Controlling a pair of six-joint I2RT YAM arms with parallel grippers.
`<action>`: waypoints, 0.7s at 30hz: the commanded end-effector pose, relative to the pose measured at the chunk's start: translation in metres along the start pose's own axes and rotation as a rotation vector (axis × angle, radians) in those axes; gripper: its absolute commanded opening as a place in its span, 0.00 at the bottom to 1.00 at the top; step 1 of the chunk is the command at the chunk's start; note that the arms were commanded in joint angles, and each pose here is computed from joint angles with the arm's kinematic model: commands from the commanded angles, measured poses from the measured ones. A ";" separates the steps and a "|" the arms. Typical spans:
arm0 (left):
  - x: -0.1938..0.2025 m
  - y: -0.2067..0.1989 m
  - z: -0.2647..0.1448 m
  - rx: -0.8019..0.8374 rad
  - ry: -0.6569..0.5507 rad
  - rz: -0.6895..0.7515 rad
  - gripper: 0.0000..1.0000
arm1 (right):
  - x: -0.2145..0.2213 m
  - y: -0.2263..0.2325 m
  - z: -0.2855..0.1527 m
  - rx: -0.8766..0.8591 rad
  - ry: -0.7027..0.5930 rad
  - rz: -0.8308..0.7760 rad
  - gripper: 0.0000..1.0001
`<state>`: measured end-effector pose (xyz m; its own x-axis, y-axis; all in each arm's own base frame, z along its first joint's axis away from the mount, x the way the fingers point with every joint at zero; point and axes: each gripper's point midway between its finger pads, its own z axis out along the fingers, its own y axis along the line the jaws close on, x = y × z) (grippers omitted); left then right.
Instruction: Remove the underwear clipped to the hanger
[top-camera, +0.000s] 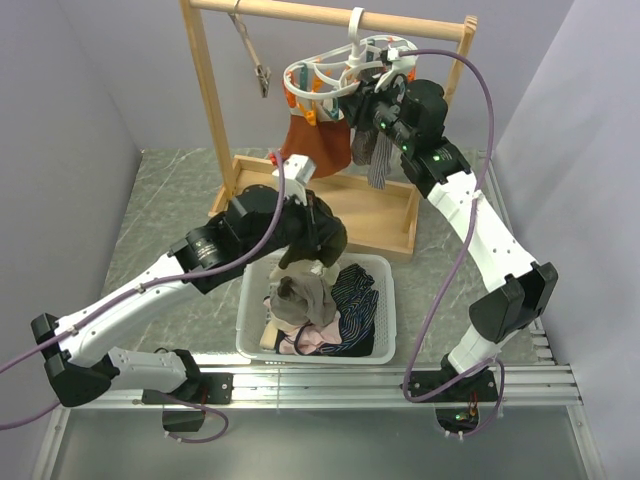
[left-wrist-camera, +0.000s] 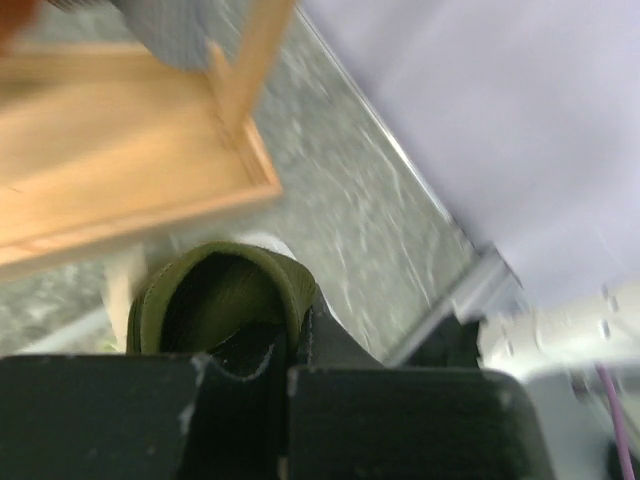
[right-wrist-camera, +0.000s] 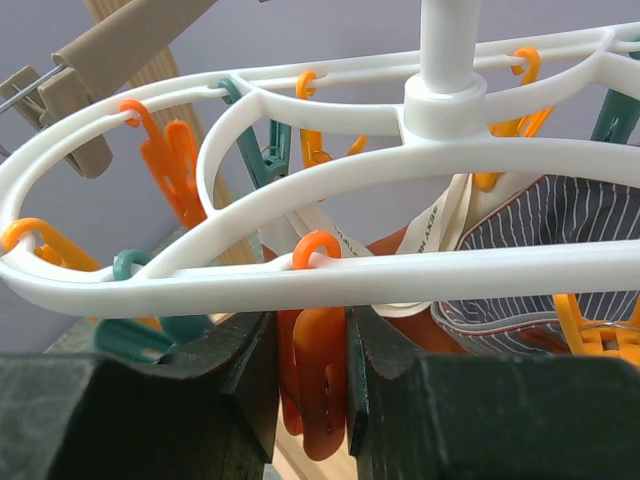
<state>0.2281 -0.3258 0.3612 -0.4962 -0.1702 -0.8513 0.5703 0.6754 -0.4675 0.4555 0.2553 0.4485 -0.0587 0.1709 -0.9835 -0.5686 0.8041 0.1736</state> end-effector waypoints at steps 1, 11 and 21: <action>0.032 -0.033 -0.012 0.192 0.174 0.030 0.01 | -0.048 0.013 -0.021 -0.031 -0.130 -0.002 0.00; 0.101 -0.068 -0.029 0.381 0.481 0.046 0.00 | -0.045 0.011 -0.020 -0.030 -0.120 0.008 0.00; 0.117 0.007 -0.001 -0.023 0.478 0.136 0.00 | -0.041 0.010 -0.026 -0.025 -0.110 0.014 0.00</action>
<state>0.1467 -0.3564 0.2755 -0.6784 0.2605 -0.6869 0.6904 0.5457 -0.4749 0.4495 0.2535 0.4464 -0.0721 0.1901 -0.9791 -0.5738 0.7951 0.1966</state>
